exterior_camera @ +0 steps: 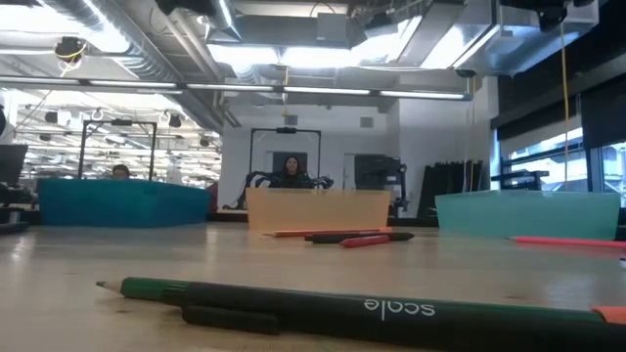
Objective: Sort crayons/erasers/pens/pencils in bins
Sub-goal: Put the black pen into the blue bin
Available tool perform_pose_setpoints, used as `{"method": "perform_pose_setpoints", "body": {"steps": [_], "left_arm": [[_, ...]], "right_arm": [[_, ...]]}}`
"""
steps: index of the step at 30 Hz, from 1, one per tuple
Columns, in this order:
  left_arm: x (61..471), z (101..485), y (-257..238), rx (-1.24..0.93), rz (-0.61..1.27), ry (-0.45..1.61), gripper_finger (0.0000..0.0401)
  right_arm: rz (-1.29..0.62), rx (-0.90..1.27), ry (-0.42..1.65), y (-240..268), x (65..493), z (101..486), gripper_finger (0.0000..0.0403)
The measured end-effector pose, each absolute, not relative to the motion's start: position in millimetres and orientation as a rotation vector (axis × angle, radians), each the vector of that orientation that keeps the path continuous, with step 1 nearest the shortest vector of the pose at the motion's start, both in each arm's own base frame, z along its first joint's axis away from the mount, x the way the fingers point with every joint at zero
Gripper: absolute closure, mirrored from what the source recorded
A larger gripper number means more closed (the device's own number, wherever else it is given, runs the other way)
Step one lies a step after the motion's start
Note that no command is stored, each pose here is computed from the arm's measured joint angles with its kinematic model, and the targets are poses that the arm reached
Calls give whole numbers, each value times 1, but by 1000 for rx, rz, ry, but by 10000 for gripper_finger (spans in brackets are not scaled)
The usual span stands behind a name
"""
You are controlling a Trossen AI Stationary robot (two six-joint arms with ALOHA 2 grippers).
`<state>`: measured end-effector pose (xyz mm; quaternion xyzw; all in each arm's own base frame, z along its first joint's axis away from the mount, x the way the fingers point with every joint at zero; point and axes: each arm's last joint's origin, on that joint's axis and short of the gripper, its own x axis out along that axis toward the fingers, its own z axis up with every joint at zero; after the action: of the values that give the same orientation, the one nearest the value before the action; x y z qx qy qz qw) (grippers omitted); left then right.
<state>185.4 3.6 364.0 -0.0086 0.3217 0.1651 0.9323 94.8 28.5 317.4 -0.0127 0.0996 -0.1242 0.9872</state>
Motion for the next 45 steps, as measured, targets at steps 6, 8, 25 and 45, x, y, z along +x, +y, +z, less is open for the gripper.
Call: {"method": "perform_pose_setpoints", "body": {"steps": [6, 8, 25, 45], "left_arm": [[209, 351, 13, -173, 458, 810, 401], [214, 345, 13, -188, 448, 839, 401], [217, 328, -10, -750, 470, 986, 401], [186, 312, -75, -1162, 896, 1168, 390]], "right_arm": [[-278, 36, 320, 33, 104, 330, 379], [-279, 54, 366, 36, 108, 331, 379], [-246, 23, 476, 48, 129, 327, 379], [-232, -15, 463, 49, 130, 328, 379]]}}
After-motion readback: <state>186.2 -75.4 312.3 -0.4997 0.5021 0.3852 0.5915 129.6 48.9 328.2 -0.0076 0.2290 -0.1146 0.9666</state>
